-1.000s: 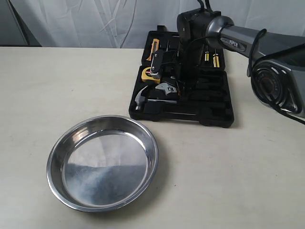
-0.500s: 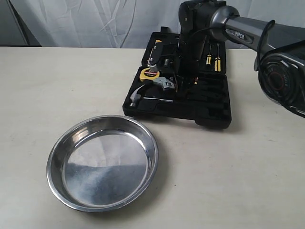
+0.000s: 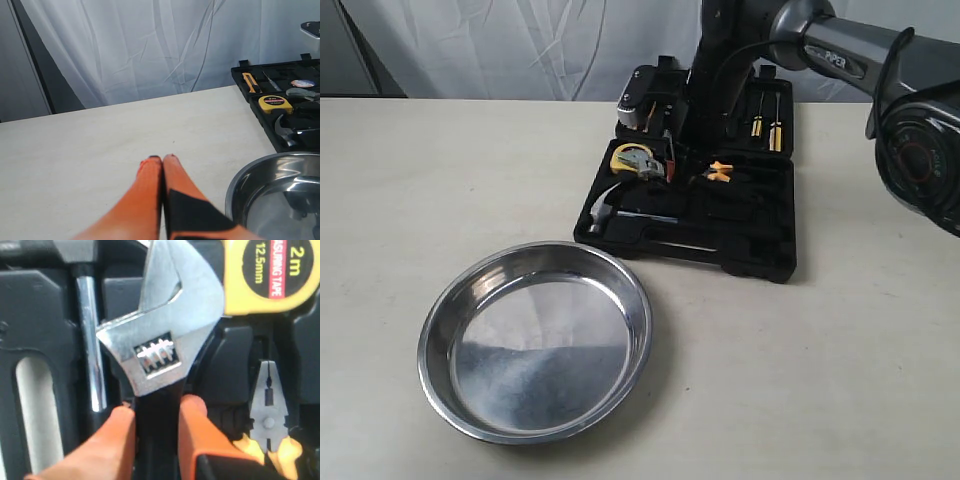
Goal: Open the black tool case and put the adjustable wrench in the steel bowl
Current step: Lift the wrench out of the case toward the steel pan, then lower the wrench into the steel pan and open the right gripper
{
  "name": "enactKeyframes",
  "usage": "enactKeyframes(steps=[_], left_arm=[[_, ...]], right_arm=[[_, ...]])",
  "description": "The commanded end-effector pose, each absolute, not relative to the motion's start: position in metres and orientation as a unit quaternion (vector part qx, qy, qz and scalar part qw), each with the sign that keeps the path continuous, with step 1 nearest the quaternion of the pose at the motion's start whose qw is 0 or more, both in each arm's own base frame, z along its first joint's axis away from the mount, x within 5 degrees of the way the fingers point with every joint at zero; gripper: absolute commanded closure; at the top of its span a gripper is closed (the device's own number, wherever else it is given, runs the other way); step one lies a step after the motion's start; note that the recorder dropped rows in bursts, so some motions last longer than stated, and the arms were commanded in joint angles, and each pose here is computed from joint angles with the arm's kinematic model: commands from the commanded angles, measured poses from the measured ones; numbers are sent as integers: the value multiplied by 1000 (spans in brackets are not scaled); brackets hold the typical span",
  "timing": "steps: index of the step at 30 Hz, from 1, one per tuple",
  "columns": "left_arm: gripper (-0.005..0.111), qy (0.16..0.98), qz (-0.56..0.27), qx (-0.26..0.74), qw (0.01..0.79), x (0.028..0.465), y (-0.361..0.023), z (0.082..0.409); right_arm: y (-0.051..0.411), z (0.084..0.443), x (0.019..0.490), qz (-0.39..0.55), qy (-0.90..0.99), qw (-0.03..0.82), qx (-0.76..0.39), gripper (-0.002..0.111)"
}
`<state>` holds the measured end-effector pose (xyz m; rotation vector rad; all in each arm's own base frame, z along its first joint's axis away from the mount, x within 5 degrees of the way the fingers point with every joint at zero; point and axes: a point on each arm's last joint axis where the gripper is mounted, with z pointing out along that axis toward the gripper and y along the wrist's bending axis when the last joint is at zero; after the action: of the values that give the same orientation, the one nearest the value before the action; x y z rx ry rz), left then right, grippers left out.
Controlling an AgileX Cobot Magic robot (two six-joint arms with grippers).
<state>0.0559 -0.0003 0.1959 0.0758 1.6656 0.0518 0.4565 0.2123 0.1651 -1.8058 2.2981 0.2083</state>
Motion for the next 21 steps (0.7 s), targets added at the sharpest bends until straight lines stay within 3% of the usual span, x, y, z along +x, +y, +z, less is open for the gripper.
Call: enactKeyframes(steps=[1, 11, 16, 21], left_arm=[[106, 738, 22, 33, 673, 56, 0, 197], [106, 738, 22, 33, 673, 56, 0, 197], [106, 738, 22, 33, 673, 56, 0, 197], [106, 738, 22, 33, 673, 56, 0, 197]], right_arm=[[222, 195, 450, 126, 774, 148, -602, 108], [306, 214, 388, 179, 738, 142, -635, 108], [299, 199, 327, 214, 700, 62, -679, 108], [304, 203, 303, 244, 682, 55, -687, 108]])
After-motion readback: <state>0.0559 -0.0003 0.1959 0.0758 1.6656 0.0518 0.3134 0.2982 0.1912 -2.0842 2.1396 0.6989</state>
